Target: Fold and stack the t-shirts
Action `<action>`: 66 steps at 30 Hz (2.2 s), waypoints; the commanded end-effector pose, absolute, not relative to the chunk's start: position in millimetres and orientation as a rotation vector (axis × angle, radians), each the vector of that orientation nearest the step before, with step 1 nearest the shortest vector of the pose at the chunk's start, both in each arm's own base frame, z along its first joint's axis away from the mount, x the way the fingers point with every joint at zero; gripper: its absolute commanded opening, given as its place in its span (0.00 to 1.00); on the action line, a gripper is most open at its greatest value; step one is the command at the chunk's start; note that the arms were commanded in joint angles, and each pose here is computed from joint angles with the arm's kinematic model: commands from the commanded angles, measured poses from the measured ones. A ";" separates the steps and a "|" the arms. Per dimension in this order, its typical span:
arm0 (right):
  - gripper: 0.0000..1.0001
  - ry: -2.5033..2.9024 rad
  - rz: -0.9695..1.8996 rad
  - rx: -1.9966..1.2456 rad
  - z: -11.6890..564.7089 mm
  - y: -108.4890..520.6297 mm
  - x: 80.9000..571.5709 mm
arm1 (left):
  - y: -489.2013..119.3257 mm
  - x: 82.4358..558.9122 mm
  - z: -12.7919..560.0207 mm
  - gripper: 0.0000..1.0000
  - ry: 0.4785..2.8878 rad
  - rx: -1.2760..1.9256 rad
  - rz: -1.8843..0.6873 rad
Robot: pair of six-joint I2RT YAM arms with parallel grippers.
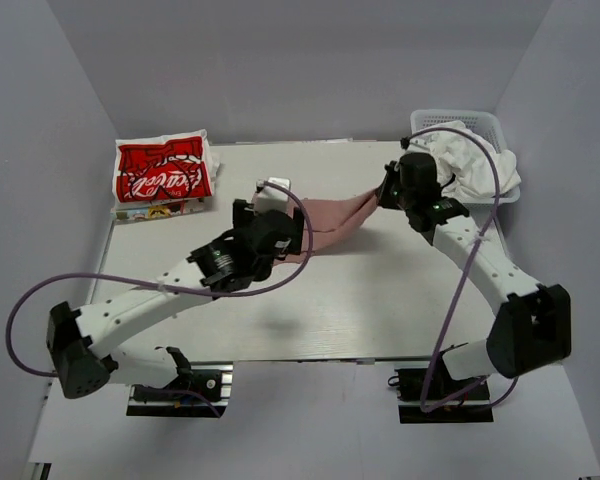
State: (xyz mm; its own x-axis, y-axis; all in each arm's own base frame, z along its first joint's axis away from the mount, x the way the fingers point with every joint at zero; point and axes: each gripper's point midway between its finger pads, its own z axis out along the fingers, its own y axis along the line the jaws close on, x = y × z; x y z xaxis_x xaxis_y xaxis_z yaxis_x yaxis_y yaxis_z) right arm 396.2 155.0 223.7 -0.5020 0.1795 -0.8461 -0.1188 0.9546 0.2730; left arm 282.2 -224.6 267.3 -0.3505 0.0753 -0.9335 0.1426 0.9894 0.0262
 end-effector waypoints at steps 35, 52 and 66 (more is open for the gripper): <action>0.00 1.900 0.170 0.259 281.6 79.1 443.3 | -93.1 342.9 249.4 0.00 1.979 -0.347 0.107; 0.00 1.053 -0.076 0.386 616.5 -47.0 204.5 | -40.4 153.6 622.2 0.00 1.084 -0.066 -0.479; 0.00 0.981 -0.060 0.341 636.2 -58.9 126.4 | -44.6 113.6 656.9 0.00 1.021 0.037 -0.579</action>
State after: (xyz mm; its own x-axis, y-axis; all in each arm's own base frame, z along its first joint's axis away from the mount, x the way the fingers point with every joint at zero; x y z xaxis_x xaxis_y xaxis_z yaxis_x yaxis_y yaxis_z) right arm 96.0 -39.3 664.1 0.6337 0.1703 -0.7546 0.0270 0.9700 0.2416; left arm 66.1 -50.6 669.8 0.4087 -0.4727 -0.7807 0.6143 0.7751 -0.1477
